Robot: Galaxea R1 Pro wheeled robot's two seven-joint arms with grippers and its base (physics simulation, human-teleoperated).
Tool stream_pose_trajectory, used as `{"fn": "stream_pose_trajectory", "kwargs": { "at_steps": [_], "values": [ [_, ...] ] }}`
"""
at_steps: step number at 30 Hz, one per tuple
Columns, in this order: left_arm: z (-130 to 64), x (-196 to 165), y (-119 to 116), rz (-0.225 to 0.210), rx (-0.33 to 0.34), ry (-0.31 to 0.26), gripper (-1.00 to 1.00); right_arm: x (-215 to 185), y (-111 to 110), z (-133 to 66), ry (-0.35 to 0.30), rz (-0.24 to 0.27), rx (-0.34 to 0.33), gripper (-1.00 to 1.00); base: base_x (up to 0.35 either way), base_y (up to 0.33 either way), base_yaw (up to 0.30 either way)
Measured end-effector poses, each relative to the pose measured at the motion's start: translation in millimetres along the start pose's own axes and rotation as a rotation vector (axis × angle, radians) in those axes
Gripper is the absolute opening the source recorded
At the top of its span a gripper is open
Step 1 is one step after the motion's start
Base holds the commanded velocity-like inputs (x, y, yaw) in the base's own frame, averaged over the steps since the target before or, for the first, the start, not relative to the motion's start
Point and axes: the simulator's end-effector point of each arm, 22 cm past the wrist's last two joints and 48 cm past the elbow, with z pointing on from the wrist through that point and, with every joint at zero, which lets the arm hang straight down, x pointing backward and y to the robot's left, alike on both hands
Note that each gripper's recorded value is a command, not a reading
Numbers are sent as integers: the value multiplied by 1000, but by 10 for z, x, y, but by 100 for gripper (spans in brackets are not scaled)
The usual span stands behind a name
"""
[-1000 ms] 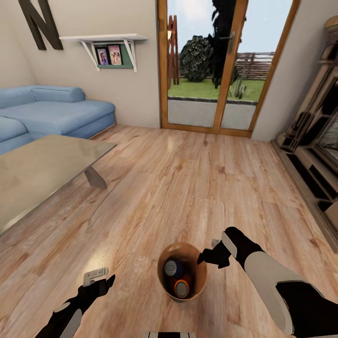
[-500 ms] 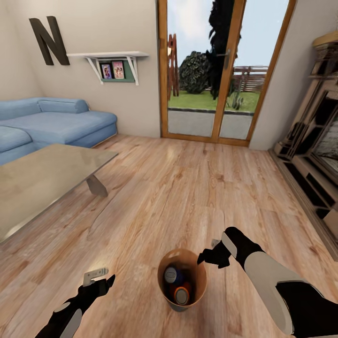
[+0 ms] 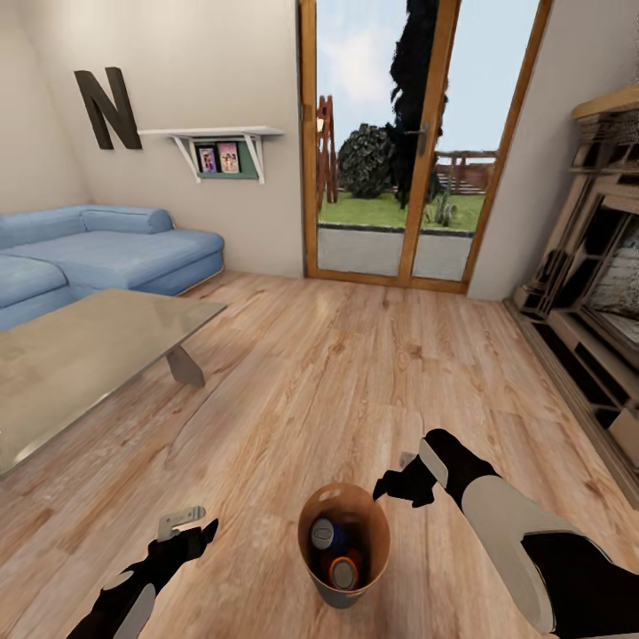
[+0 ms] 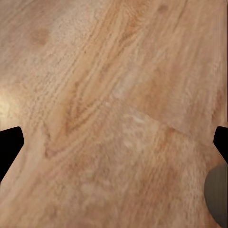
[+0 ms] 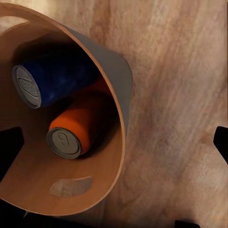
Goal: Put the three can of soda from the living room inside the tash can in the kitchen.
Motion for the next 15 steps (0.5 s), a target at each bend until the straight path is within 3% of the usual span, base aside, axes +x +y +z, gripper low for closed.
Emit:
{"fn": "stream_pose_trajectory", "kwargs": {
  "at_steps": [15],
  "values": [
    [-98,-16,46,-4,-11,-1,100,-152,91,-326,-80,-19,-3,100,0,0,0]
  ]
}}
